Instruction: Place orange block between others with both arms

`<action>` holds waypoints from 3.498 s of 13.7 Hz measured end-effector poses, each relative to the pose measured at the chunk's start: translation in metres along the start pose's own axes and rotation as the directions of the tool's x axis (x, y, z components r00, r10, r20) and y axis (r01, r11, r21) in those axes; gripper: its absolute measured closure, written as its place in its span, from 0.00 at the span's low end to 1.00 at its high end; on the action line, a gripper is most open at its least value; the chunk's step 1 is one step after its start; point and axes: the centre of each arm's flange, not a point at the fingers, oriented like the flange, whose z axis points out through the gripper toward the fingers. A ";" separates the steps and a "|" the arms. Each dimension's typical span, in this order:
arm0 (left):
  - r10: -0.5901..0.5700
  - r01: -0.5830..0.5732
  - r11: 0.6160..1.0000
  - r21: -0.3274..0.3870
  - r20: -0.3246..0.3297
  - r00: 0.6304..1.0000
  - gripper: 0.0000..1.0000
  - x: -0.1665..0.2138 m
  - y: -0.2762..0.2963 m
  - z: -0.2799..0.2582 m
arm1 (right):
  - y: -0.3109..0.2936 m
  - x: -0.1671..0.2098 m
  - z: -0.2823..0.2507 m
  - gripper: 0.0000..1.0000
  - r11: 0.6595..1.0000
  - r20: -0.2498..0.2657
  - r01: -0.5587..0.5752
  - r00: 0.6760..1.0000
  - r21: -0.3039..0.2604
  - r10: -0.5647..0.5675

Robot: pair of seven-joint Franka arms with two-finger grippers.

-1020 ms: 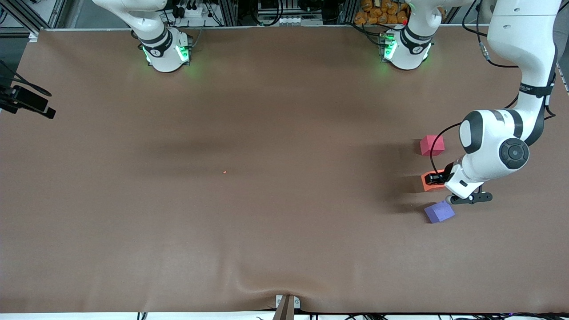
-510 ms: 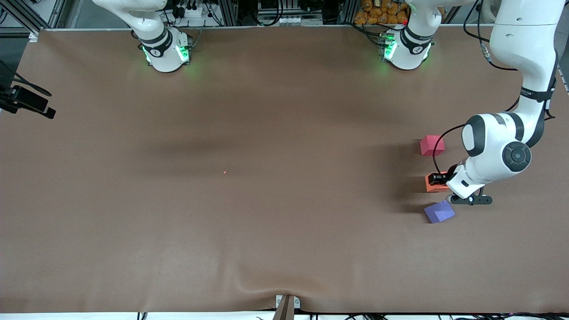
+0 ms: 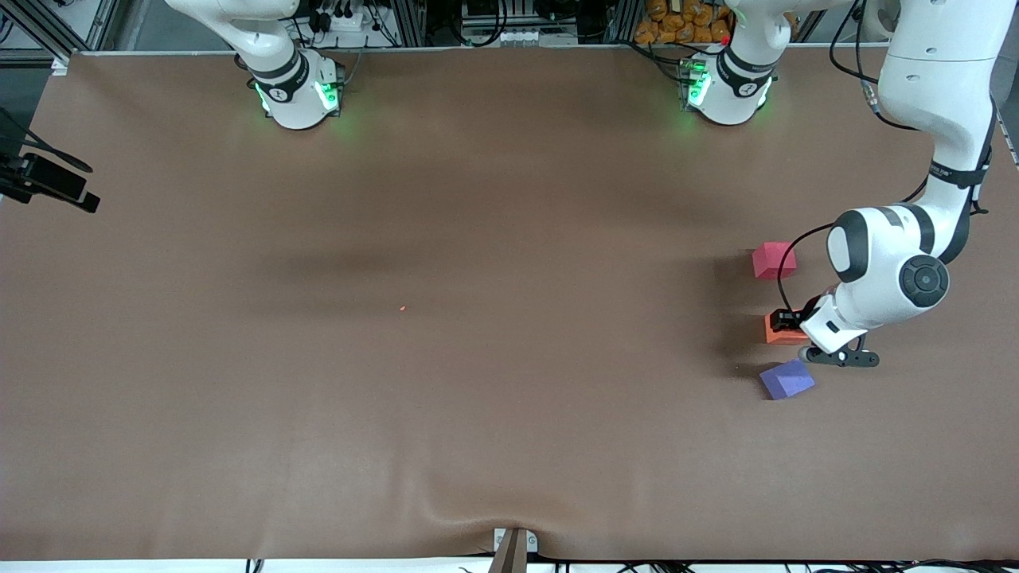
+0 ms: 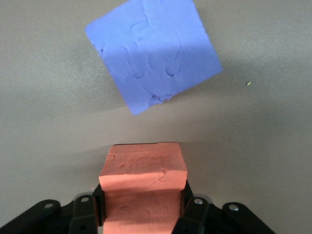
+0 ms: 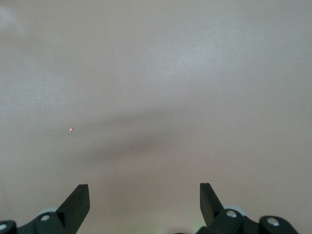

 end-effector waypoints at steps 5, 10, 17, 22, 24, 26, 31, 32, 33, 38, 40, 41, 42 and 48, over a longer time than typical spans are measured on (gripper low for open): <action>0.004 -0.004 1.000 -0.020 -0.003 1.000 0.44 0.002 0.012 0.000 | -0.003 0.002 0.003 0.00 1.000 0.006 0.006 1.000 0.000 -0.006; 0.004 -0.004 1.000 -0.021 -0.001 1.000 0.44 0.001 0.011 0.001 | -0.006 0.003 0.007 0.00 1.000 0.012 0.012 1.000 -0.001 -0.012; -0.017 0.017 1.000 -0.023 0.002 1.000 0.29 -0.002 0.000 0.002 | -0.025 0.001 0.008 0.00 0.999 0.013 0.047 0.999 -0.025 -0.047; -0.020 0.020 1.000 -0.024 -0.007 1.000 0.00 0.000 0.000 0.001 | -0.025 0.001 0.008 0.00 0.998 0.014 0.048 0.999 -0.029 -0.048; -0.033 0.033 0.999 -0.025 -0.021 0.999 0.00 0.004 0.002 -0.005 | -0.025 0.001 0.008 0.00 0.998 0.014 0.048 0.999 -0.030 -0.048; -0.059 0.058 0.998 -0.031 -0.052 0.997 0.00 0.012 0.010 -0.024 | -0.025 0.001 0.008 0.00 0.998 0.014 0.048 0.999 -0.030 -0.048; -0.116 0.112 0.992 -0.053 -0.067 0.991 0.00 0.025 0.039 -0.101 | -0.025 0.000 0.008 0.00 0.998 0.015 0.048 0.999 -0.030 -0.048; -0.120 0.116 0.992 -0.056 -0.069 0.990 0.00 0.026 0.044 -0.118 | -0.025 0.000 0.008 0.00 0.998 0.015 0.048 0.999 -0.030 -0.048; -0.132 0.128 0.990 -0.060 -0.075 0.988 0.00 0.027 0.051 -0.135 | -0.025 0.000 0.008 0.00 0.998 0.015 0.048 0.999 -0.030 -0.047; -0.145 0.143 0.989 -0.022 -0.062 0.988 0.00 0.022 0.077 -0.256 | -0.025 0.001 0.008 0.00 0.998 0.015 0.047 0.999 -0.031 -0.047; -0.141 0.140 0.990 -0.014 -0.058 0.988 0.00 0.019 0.086 -0.310 | -0.024 0.001 0.008 0.00 0.998 0.015 0.047 0.999 -0.031 -0.047; -0.136 0.135 0.991 -0.014 -0.050 0.989 0.00 0.015 0.090 -0.329 | -0.024 0.001 0.008 0.00 0.998 0.015 0.047 0.999 -0.032 -0.047; -0.133 0.133 0.991 -0.014 -0.042 0.990 0.00 0.012 0.095 -0.341 | -0.024 0.001 0.008 0.00 0.998 0.015 0.047 0.999 -0.032 -0.047; -0.140 0.140 0.990 -0.009 -0.078 0.987 0.00 -0.019 0.109 -0.389 | -0.023 0.001 0.009 0.00 0.998 0.019 0.045 0.999 -0.033 -0.044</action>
